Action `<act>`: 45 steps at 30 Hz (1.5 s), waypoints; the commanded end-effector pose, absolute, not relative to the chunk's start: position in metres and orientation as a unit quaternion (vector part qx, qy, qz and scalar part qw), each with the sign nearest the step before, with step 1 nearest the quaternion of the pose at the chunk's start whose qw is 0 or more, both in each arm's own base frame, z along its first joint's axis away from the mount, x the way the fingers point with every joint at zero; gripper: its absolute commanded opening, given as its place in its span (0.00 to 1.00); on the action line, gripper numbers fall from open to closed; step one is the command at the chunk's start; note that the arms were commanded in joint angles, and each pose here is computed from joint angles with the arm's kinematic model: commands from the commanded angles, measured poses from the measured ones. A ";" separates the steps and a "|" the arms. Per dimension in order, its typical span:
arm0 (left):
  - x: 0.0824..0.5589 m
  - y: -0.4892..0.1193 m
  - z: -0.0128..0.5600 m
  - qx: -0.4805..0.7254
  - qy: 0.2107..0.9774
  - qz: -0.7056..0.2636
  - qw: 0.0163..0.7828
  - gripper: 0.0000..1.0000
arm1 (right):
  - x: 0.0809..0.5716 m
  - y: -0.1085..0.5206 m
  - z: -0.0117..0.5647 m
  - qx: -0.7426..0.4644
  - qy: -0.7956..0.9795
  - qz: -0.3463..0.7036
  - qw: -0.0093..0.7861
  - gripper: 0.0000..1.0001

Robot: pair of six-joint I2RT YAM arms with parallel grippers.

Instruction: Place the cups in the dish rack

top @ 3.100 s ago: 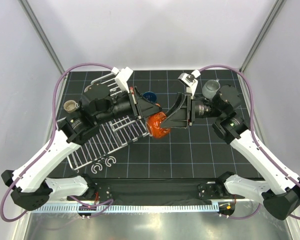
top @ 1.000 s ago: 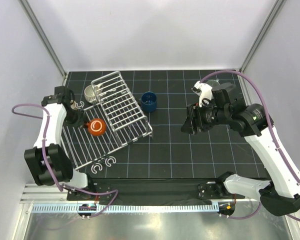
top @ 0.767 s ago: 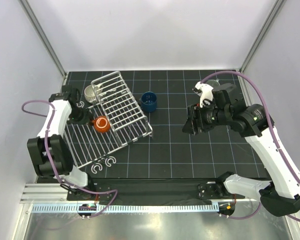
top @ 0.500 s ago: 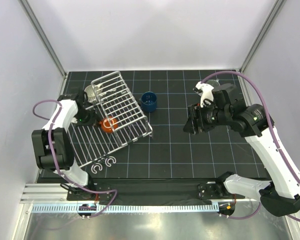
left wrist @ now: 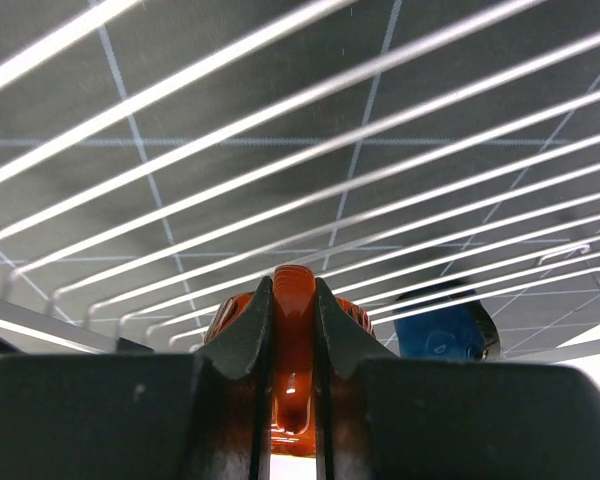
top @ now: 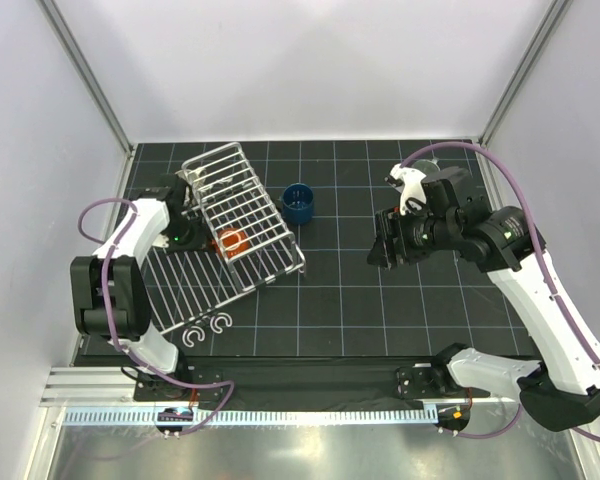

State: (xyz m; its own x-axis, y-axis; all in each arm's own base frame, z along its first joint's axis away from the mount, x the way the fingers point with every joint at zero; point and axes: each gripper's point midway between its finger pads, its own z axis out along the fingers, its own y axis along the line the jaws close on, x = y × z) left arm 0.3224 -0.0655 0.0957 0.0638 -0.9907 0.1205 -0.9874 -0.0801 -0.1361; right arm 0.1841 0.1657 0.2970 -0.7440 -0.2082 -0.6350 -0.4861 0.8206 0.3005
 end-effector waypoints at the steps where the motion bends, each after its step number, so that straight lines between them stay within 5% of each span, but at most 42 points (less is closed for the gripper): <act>1: 0.337 -0.073 0.099 -0.749 0.653 -0.108 0.020 0.00 | 0.184 0.164 0.304 -0.191 0.903 0.228 0.311 0.67; 26: 0.336 -0.096 0.076 -0.759 0.645 -0.091 -0.005 0.01 | 0.185 0.160 0.299 -0.188 0.904 0.216 0.317 0.67; 33: 0.330 -0.095 0.074 -0.755 0.651 -0.076 -0.008 0.31 | 0.185 0.159 0.299 -0.186 0.905 0.216 0.317 0.67; 40: 0.324 -0.089 0.074 -0.755 0.651 -0.072 -0.005 0.33 | 0.186 0.159 0.299 -0.185 0.905 0.216 0.317 0.67; 45: 0.319 -0.076 0.082 -0.762 0.645 -0.065 0.012 0.45 | 0.185 0.159 0.300 -0.185 0.904 0.217 0.318 0.67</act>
